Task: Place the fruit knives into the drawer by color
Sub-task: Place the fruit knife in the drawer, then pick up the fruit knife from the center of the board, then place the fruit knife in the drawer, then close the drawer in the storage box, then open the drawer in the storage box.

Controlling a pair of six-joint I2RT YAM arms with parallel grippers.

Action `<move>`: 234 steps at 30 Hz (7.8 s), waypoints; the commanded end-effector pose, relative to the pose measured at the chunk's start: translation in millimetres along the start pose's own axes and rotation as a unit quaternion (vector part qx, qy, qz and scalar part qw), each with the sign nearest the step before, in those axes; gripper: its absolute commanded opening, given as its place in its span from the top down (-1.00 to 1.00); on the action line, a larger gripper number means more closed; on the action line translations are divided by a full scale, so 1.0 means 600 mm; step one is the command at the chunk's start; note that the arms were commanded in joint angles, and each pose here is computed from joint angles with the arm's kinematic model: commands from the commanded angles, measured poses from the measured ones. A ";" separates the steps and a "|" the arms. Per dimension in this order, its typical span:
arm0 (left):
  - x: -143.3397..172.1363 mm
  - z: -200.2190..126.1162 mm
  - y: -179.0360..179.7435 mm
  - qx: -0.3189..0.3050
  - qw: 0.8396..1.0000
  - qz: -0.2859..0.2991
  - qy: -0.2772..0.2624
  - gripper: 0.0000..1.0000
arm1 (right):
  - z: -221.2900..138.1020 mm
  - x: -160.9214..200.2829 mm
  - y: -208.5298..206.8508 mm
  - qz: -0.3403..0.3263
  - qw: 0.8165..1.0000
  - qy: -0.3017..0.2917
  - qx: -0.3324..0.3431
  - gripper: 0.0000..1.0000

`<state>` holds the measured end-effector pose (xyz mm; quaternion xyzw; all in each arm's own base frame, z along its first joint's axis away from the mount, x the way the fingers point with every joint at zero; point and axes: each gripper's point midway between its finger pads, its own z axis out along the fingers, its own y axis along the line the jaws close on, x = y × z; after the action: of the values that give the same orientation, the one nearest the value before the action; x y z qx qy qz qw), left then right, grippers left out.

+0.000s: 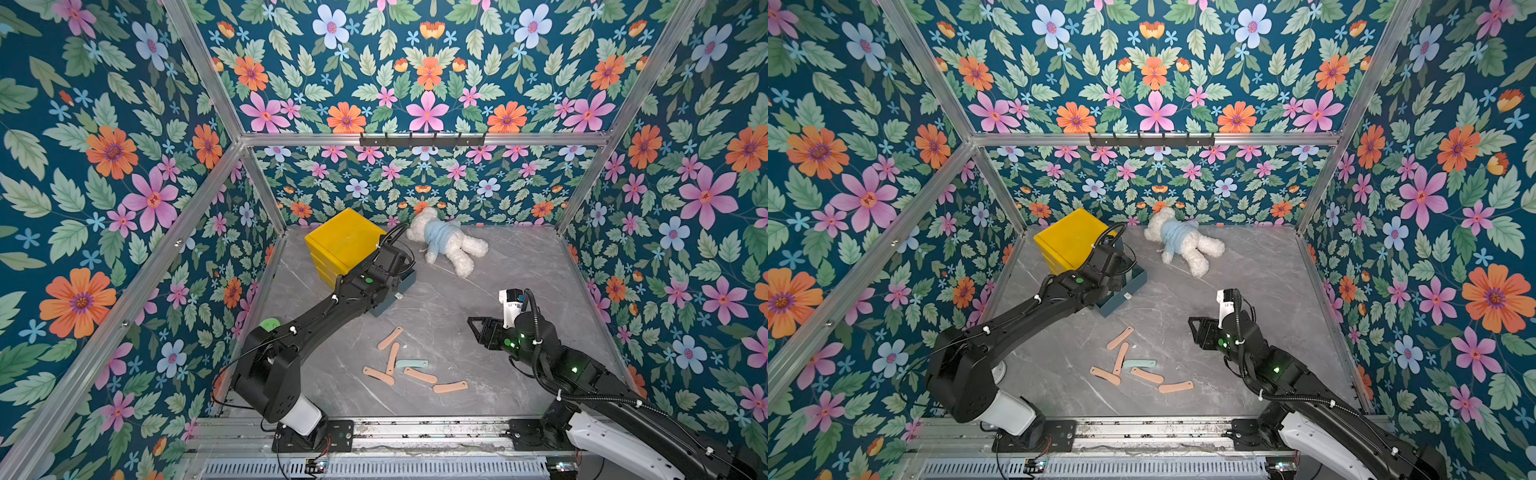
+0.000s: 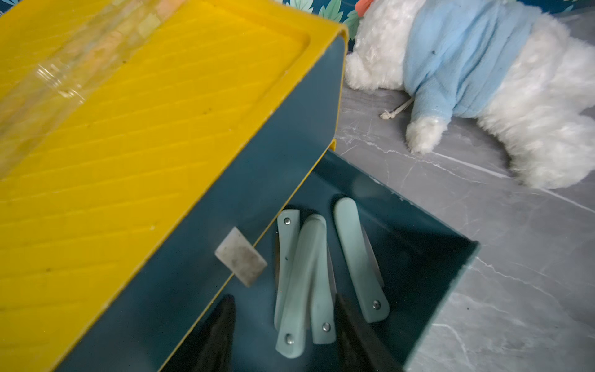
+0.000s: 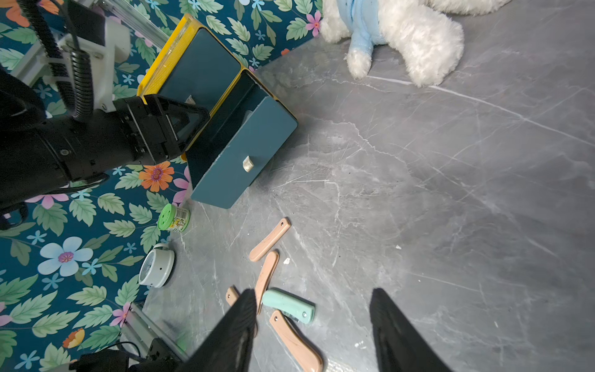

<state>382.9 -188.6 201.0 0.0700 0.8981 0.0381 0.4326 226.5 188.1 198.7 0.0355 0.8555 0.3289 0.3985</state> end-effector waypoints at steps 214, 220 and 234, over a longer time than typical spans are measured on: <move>-0.020 0.050 0.065 0.167 0.961 -0.219 0.021 -0.98 | 0.465 -0.016 0.185 0.175 0.977 0.039 -0.112 -0.23; -0.021 0.050 0.066 0.166 0.961 -0.219 0.022 -0.98 | 0.513 0.032 0.176 0.225 0.963 0.077 -0.127 -0.10; -0.013 0.059 0.060 0.172 0.960 -0.221 0.029 -0.98 | 0.565 0.054 0.166 0.245 0.958 0.085 -0.123 0.11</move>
<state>447.1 -158.5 252.8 -0.0321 0.8351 -0.2265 0.5003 420.8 454.8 73.8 0.1556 0.8125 0.5101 0.2354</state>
